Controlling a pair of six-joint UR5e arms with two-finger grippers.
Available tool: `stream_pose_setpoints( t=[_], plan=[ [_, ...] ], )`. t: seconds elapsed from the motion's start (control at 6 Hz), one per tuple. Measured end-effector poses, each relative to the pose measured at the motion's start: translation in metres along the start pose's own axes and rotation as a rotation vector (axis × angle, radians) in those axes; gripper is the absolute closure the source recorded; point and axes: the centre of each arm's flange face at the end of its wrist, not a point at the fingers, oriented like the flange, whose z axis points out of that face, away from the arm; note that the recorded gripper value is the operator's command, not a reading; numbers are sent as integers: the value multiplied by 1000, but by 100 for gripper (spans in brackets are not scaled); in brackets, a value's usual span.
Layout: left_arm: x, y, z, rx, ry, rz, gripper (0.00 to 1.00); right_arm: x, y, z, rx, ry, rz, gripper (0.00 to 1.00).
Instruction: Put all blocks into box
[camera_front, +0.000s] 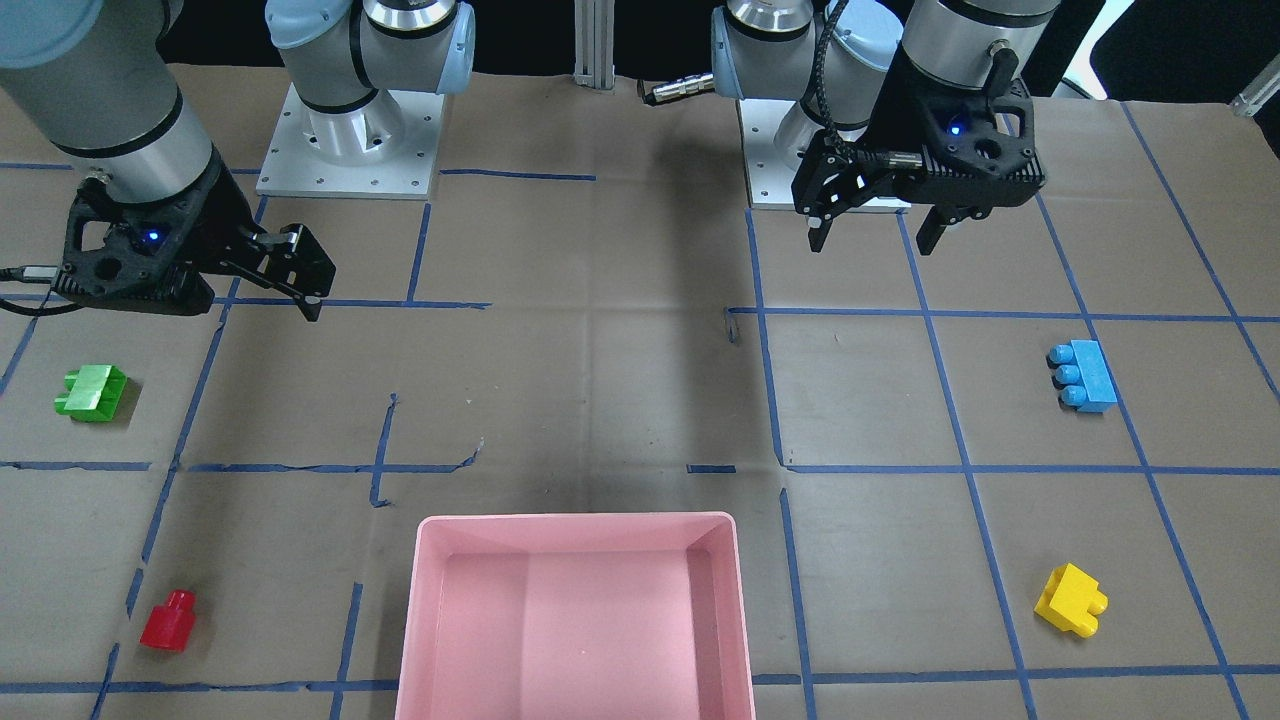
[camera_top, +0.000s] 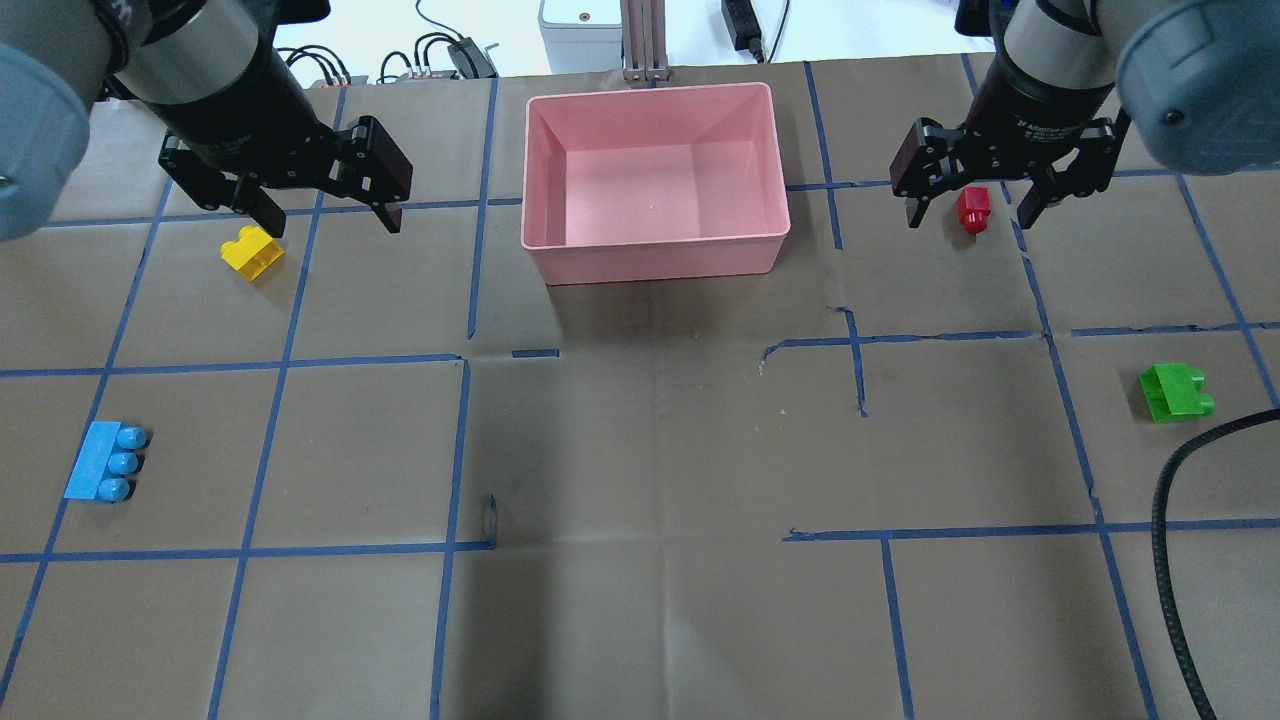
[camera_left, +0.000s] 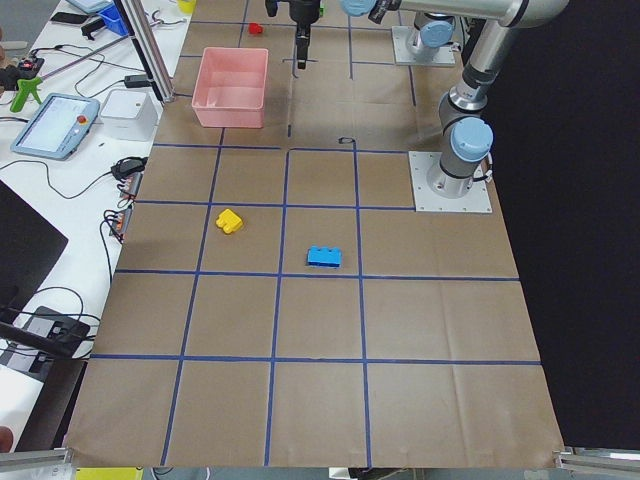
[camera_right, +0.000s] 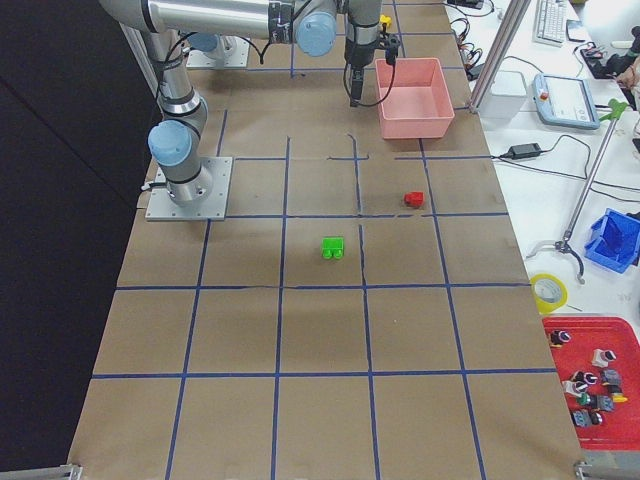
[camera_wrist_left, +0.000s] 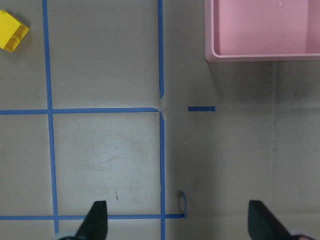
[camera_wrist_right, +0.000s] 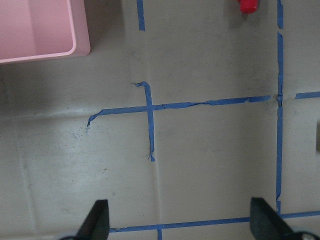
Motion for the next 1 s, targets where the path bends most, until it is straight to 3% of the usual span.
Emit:
stream_pose_setpoints(
  t=[0.33,0.67,1.0],
  plan=[
    [-53,-8,14,-28,-7,6,0,82,-13,8,-19,-4,-12,0],
    [-180,-7,34,-65,-2,30,0,206,-10,34,-45,-36,63,0],
    [-316,18,52,-90,22,56,1,257,-6,76,31,-5,135,1]
  ],
)
